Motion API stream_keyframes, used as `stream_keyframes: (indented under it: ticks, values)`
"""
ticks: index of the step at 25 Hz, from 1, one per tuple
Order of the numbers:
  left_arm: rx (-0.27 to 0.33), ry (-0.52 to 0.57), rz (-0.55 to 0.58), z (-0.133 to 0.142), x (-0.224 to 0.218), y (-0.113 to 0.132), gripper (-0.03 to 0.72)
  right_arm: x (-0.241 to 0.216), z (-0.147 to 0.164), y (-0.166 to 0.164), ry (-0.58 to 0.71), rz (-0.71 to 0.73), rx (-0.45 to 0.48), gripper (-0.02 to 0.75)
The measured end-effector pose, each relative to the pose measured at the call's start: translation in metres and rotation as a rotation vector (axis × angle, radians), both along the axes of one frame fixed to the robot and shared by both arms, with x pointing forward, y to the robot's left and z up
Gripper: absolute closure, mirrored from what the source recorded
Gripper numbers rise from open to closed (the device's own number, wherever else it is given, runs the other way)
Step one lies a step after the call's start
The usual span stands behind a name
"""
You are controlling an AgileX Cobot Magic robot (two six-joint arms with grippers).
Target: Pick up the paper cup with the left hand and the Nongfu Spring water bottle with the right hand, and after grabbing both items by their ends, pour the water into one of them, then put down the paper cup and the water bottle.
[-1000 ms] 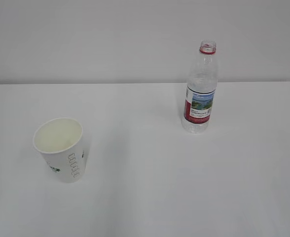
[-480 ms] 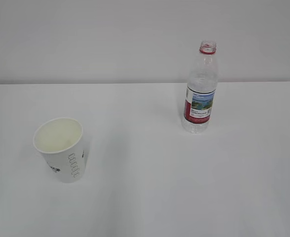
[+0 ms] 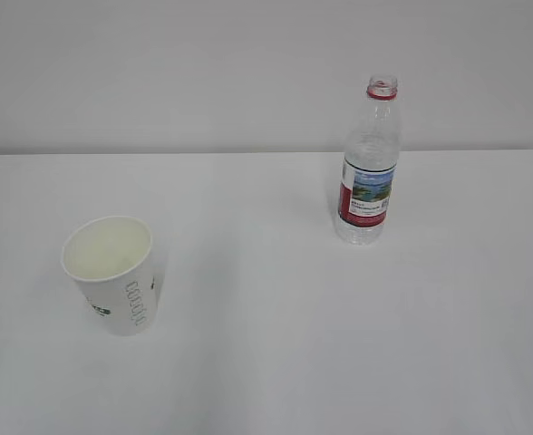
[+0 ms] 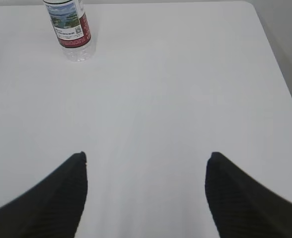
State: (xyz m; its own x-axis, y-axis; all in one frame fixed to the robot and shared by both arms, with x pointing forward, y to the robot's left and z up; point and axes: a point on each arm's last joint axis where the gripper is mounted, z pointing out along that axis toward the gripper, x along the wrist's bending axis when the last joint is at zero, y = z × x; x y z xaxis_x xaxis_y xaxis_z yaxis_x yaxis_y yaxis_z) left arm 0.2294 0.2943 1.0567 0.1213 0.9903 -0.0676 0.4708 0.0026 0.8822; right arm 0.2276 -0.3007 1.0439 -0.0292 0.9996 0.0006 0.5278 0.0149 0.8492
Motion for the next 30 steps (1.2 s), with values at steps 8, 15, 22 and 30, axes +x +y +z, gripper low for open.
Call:
stream_keyframes:
  ticks: [8,15,22,30]
  values:
    - [0.000,0.000,0.000,0.000,0.000,0.000,0.118,0.000,0.000,0.000,0.000,0.000,0.000,0.182]
    - [0.000,-0.004,0.000,0.000,0.000,0.000,0.127,0.000,0.001,0.000,-0.008,0.000,0.000,0.182]
    - [-0.015,-0.126,0.007,0.015,0.001,0.000,0.129,0.000,0.017,0.000,-0.131,0.001,0.005,0.182]
    - [-0.010,-0.237,0.026,0.024,0.004,0.002,0.129,0.002,0.024,0.000,-0.213,0.016,-0.018,0.182]
